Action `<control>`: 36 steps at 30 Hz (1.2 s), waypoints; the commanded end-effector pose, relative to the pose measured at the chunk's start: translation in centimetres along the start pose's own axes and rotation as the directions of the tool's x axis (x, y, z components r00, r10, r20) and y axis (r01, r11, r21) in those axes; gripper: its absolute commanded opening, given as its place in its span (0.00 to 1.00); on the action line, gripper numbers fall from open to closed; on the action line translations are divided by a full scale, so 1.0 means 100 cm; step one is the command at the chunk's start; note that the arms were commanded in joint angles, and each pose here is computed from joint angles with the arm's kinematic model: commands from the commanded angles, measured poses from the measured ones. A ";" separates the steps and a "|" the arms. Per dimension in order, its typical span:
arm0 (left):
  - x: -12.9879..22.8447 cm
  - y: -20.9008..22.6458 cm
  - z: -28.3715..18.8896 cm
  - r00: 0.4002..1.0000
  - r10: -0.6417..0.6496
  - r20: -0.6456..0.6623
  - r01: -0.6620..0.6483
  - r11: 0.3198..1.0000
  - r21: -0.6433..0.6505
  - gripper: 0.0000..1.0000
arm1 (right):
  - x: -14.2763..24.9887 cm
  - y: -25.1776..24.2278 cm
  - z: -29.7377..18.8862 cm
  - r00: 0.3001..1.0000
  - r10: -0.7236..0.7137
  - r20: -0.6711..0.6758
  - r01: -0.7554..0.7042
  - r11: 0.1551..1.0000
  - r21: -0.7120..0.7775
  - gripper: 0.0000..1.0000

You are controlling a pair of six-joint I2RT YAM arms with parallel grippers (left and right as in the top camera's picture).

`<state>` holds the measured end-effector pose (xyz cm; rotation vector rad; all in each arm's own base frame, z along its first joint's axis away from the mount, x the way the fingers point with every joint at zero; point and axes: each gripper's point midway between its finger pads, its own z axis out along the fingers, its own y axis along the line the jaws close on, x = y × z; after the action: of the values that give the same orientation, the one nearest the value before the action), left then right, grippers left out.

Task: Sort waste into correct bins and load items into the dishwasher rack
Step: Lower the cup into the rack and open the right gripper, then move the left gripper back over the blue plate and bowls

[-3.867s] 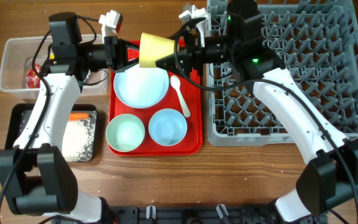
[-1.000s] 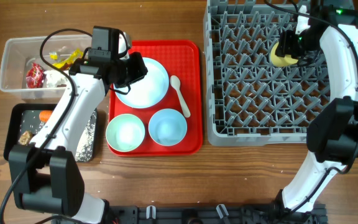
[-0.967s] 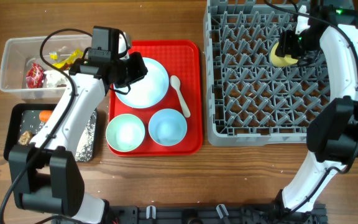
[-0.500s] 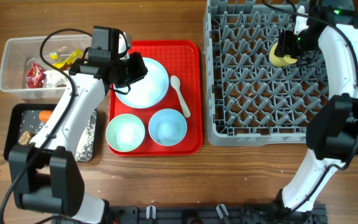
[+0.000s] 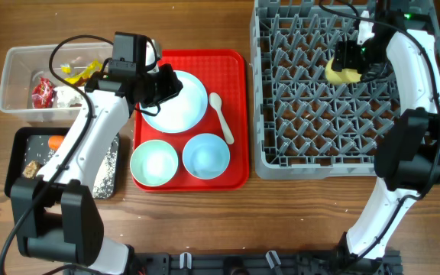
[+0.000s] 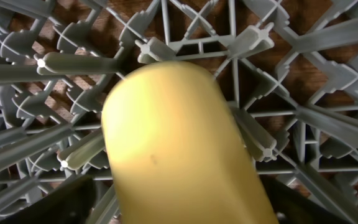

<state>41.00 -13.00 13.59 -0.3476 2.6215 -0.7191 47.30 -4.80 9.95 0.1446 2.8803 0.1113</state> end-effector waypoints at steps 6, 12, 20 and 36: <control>-0.005 -0.003 -0.005 0.997 0.077 0.023 -0.077 0.997 -0.003 0.13 | -0.011 0.010 -0.007 0.999 -0.006 0.037 0.008 0.998 -0.058 0.98; -0.006 -0.004 -0.005 0.997 0.078 0.026 -0.078 0.997 -0.002 0.09 | -0.023 0.031 -0.043 0.992 -0.011 0.122 0.031 0.987 -0.159 0.93; -0.011 0.004 -0.006 0.996 0.079 0.050 -0.077 0.996 -0.047 0.09 | -0.039 0.037 -0.062 0.979 -0.021 0.202 0.058 0.982 -0.180 0.93; -0.011 -0.013 -0.124 0.953 0.135 0.272 -0.104 0.987 -0.125 0.12 | 0.023 0.119 -0.213 0.950 -0.058 0.306 0.199 0.870 -0.452 1.00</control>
<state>38.59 -9.62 21.14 -0.3040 2.4577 -0.5096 41.43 4.41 29.67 -0.0953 2.5034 0.5991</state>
